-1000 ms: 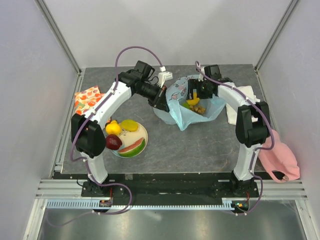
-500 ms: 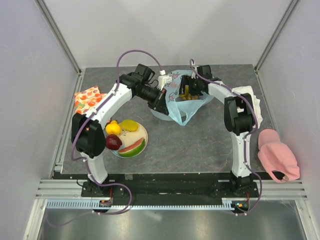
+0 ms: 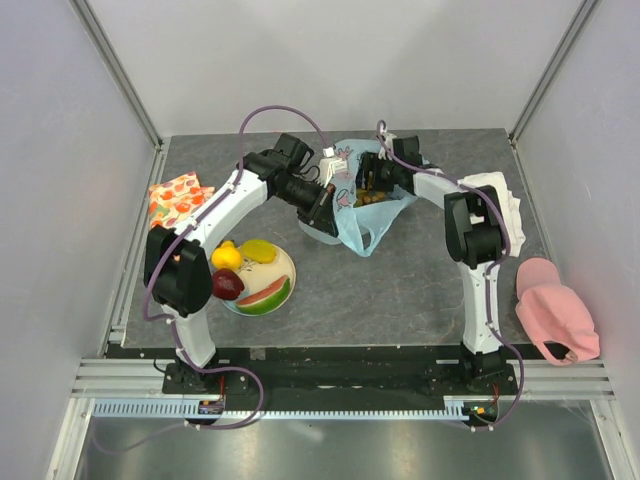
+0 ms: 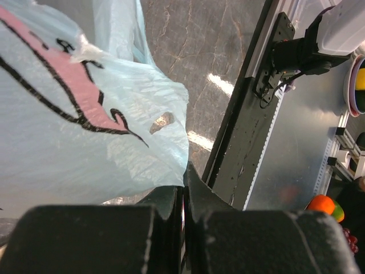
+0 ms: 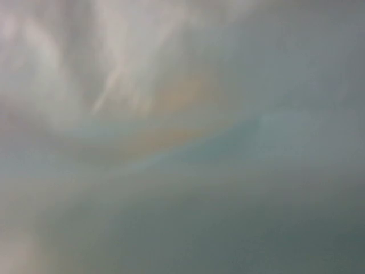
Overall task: Take the fake fruits out of the plastic bag
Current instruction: Take out the fake fruit from the plastic bag, then place the fake fruit on the plate, then adjust the plastic bag at the center of the board.
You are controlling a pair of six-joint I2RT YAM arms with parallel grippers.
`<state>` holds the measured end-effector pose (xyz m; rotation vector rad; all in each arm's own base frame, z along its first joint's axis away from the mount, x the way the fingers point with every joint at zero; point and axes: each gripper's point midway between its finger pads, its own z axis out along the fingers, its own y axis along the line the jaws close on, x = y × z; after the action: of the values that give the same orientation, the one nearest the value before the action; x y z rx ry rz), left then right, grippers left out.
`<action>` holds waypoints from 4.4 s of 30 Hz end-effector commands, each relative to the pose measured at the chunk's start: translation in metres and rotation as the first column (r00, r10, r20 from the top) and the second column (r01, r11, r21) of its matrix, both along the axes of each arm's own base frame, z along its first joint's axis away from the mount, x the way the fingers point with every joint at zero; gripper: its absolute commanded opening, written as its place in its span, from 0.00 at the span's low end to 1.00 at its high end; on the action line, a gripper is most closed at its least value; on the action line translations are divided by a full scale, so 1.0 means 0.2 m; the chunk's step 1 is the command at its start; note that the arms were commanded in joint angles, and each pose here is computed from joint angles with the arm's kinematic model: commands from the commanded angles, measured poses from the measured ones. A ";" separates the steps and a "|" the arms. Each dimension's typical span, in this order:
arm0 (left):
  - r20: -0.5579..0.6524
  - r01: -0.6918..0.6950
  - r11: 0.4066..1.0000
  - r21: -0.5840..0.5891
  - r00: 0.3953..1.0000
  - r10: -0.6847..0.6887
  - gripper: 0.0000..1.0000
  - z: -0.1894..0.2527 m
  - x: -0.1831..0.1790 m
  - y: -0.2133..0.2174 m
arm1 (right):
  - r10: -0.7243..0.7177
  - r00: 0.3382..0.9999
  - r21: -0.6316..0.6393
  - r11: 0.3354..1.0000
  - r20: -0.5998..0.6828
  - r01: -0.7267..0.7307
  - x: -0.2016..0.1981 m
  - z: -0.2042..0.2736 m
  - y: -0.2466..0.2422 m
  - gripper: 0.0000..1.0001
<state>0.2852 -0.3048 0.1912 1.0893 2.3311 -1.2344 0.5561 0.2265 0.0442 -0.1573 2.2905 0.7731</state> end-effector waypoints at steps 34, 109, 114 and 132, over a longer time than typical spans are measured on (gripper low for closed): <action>0.529 -0.494 0.862 -0.111 0.705 0.472 0.85 0.83 0.23 0.73 | 0.826 0.445 -0.126 0.511 0.345 -0.850 -1.43 1.19 0.68 0.47; -0.037 -0.250 0.968 -0.013 0.968 0.249 0.02 0.17 0.00 0.14 | 0.404 0.914 -0.228 0.889 -0.016 -0.397 -1.12 0.53 -0.15 0.62; -0.109 -0.221 0.971 0.094 0.967 0.231 0.02 -0.03 -0.24 0.28 | 0.387 0.922 -0.286 0.881 -0.023 -0.378 -1.12 0.47 -0.17 0.66; -0.043 -0.254 0.956 0.144 0.964 0.263 0.02 -0.12 -0.09 0.28 | 0.344 0.938 -0.242 0.914 0.041 -0.325 -0.59 0.42 0.14 0.69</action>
<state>0.2487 -0.2450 0.1541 0.7023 2.6299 -1.0727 0.4179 0.2285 0.0952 -0.7036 2.4077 0.6181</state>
